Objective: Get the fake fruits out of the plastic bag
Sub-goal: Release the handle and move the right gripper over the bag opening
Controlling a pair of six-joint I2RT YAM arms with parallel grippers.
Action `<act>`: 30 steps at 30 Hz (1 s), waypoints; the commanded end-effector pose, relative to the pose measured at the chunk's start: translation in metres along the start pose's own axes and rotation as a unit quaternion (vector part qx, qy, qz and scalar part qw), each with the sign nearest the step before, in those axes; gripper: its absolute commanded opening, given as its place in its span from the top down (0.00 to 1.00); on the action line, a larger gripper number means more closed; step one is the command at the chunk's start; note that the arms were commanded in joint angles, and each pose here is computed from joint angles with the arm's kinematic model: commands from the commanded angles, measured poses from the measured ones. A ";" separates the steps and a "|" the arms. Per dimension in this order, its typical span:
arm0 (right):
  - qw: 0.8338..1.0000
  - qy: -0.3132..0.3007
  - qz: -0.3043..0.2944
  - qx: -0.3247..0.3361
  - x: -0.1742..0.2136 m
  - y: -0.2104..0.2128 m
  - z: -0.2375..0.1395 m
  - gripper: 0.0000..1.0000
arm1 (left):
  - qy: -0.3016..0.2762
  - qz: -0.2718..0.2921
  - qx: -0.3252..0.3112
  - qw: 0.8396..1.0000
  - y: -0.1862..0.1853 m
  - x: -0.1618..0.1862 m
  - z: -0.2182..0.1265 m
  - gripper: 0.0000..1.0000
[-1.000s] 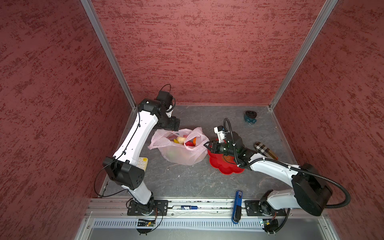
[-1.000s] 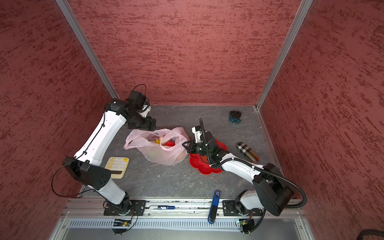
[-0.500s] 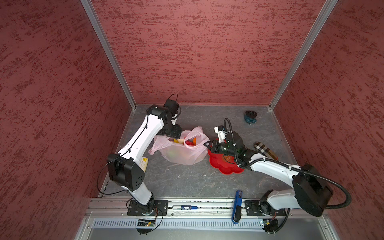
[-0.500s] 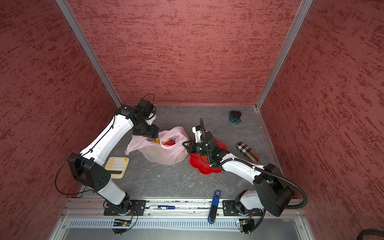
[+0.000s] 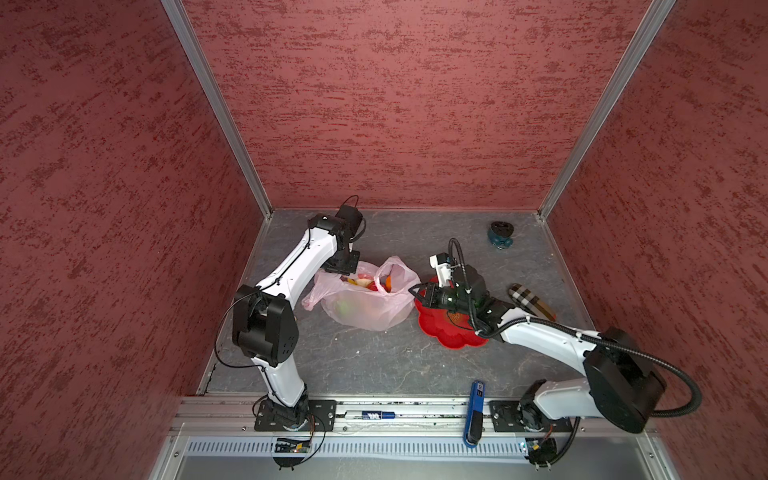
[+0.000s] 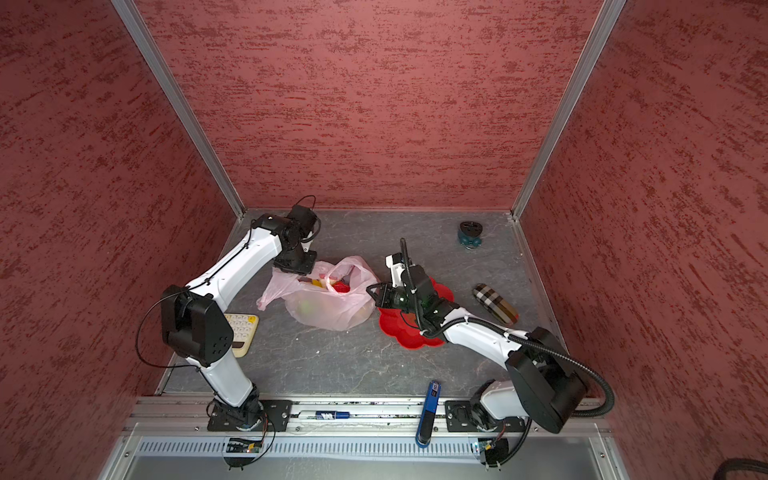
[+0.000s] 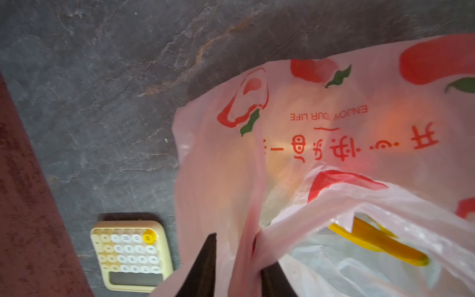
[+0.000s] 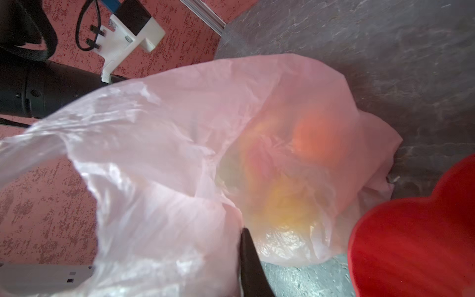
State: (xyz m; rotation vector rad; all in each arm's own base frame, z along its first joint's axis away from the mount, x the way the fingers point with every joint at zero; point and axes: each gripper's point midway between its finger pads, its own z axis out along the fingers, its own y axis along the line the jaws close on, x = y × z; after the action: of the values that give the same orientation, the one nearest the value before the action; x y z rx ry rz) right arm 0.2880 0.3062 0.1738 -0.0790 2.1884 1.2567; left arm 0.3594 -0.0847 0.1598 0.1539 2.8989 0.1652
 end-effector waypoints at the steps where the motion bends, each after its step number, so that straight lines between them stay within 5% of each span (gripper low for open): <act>1: 1.000 -0.006 0.003 0.024 0.001 -0.014 0.005 0.91 | -0.042 -0.071 -0.018 0.996 0.030 -0.019 -0.004 0.78; 15: 1.000 -0.015 -0.007 0.016 -0.048 -0.014 0.029 0.91 | -0.110 -0.215 0.019 0.970 0.104 -0.012 -0.040 0.79; 20: 0.999 -0.020 -0.021 0.018 -0.069 -0.015 0.033 0.90 | -0.109 -0.229 0.061 0.965 0.099 -0.004 -0.038 0.78; 30: 1.000 -0.011 -0.018 0.000 -0.071 0.000 0.023 0.57 | -0.087 -0.237 0.238 0.938 0.031 -0.011 -0.023 0.78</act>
State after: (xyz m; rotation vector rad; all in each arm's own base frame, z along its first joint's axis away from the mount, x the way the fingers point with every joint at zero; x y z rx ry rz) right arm 0.3643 0.3107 0.1795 -0.0669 2.1989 1.2082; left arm 0.3549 -0.0341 0.1703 -0.4546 2.7259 -0.4057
